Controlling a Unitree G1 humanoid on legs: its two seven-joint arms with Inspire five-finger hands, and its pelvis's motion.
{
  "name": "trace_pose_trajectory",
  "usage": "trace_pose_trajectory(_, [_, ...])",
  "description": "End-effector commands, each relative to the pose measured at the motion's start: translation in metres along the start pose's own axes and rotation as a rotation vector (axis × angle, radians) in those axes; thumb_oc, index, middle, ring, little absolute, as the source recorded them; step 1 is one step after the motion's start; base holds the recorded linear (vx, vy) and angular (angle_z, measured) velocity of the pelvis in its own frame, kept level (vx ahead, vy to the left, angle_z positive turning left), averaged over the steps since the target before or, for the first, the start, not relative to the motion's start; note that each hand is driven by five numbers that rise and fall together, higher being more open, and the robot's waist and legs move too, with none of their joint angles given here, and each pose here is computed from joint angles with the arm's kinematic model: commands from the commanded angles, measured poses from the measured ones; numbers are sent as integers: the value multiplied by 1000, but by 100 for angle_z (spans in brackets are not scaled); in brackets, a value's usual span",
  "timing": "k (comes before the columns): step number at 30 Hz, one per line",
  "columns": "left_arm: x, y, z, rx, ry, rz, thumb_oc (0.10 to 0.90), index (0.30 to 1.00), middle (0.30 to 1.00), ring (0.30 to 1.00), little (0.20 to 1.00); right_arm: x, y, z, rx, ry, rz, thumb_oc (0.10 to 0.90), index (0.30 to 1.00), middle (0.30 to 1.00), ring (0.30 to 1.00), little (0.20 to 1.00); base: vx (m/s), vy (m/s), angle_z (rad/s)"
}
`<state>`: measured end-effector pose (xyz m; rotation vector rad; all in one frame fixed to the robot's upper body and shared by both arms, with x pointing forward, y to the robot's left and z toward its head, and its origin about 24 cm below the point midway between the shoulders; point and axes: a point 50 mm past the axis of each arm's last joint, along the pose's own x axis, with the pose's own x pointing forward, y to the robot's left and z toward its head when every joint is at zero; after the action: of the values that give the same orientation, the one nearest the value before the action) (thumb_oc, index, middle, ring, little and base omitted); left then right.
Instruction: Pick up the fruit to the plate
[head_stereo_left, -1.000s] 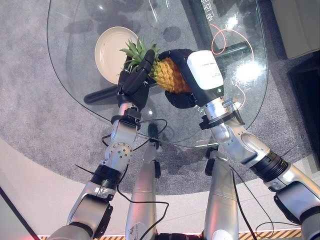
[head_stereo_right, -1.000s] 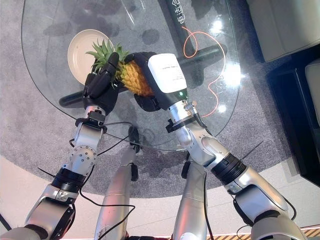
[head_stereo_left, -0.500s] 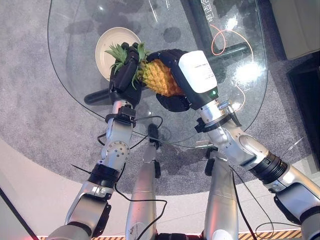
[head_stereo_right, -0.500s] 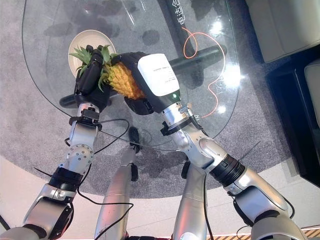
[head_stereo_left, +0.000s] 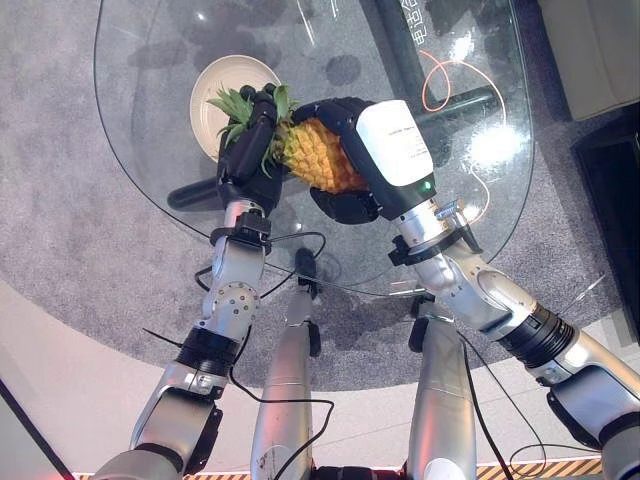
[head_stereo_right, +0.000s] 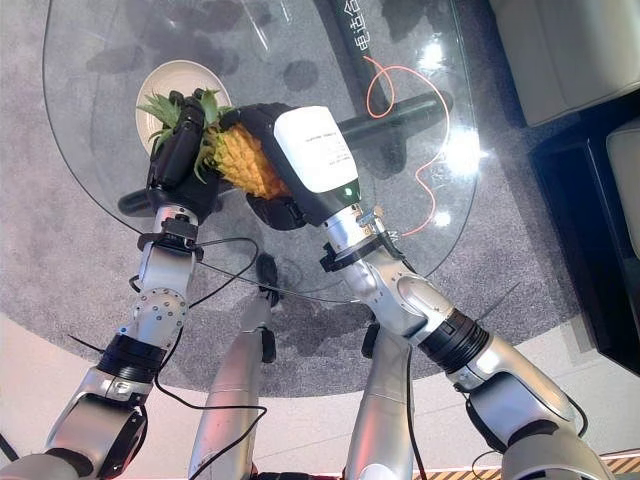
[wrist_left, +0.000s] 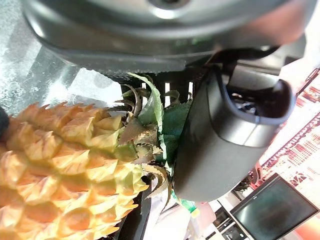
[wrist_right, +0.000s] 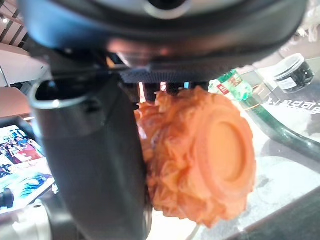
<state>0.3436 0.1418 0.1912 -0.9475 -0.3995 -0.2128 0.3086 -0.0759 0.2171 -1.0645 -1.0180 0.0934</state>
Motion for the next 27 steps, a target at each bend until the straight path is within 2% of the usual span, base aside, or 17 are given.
trace_pose_trajectory(1, [12, -72, 18, -19, -127, -341, 100, 300, 300, 300, 200, 36, -50, 66, 117, -340, -312, 800, 900, 900, 900, 900, 0, 0, 0])
trace_pose_trajectory(19, [11, -69, 28, -33, -238, -281, 100, 300, 300, 300, 200, 35, -51, 58, 141, -255, -376, 800, 900, 900, 900, 900, 0, 0, 0])
trace_pose_trajectory(27, [10, -70, 41, 61, -369, -217, 100, 300, 300, 300, 200, 36, -52, 56, 140, -244, -387, 800, 900, 900, 900, 900, 0, 0, 0])
